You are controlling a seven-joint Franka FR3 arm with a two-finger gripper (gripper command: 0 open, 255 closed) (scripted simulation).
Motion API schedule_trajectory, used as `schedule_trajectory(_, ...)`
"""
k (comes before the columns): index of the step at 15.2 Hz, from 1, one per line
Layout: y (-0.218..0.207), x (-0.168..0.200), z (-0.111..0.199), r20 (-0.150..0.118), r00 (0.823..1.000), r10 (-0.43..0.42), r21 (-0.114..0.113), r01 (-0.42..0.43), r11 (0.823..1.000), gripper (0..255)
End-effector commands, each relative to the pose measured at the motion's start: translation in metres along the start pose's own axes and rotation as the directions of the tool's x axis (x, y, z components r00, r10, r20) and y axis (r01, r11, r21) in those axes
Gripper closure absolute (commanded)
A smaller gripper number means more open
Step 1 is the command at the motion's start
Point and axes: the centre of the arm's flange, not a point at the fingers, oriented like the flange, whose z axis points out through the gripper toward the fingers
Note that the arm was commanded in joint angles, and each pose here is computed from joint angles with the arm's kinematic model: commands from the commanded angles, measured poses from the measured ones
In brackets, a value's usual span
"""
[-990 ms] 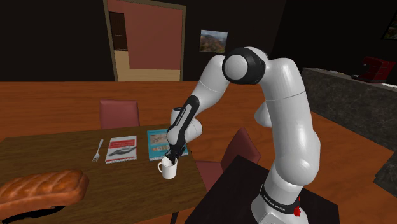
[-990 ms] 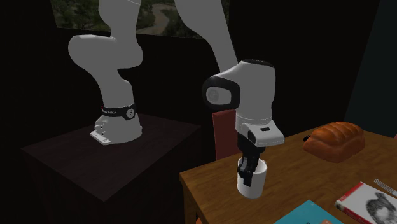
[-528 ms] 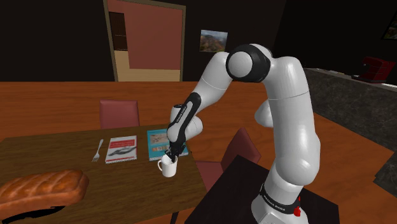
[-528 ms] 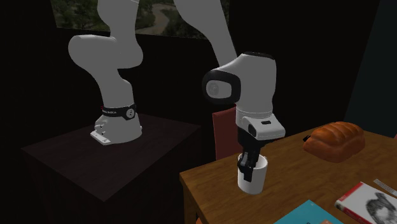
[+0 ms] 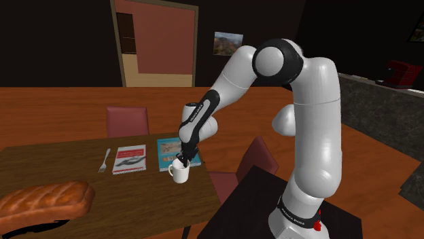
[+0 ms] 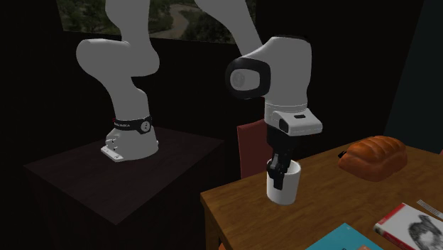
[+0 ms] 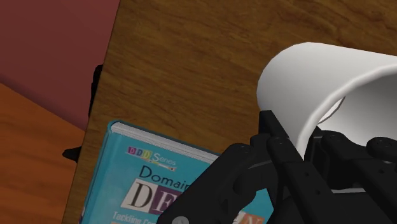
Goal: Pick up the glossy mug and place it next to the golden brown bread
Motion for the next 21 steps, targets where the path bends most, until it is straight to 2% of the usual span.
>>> schedule_trajectory(1, -0.001, 0.001, -0.010, 0.000, 1.000, 0.000, 0.000, 0.000, 1.000, 255)
schedule_trajectory(21, -0.007, 0.003, -0.116, 0.000, 1.000, 0.000, 0.000, 0.000, 1.000, 255)
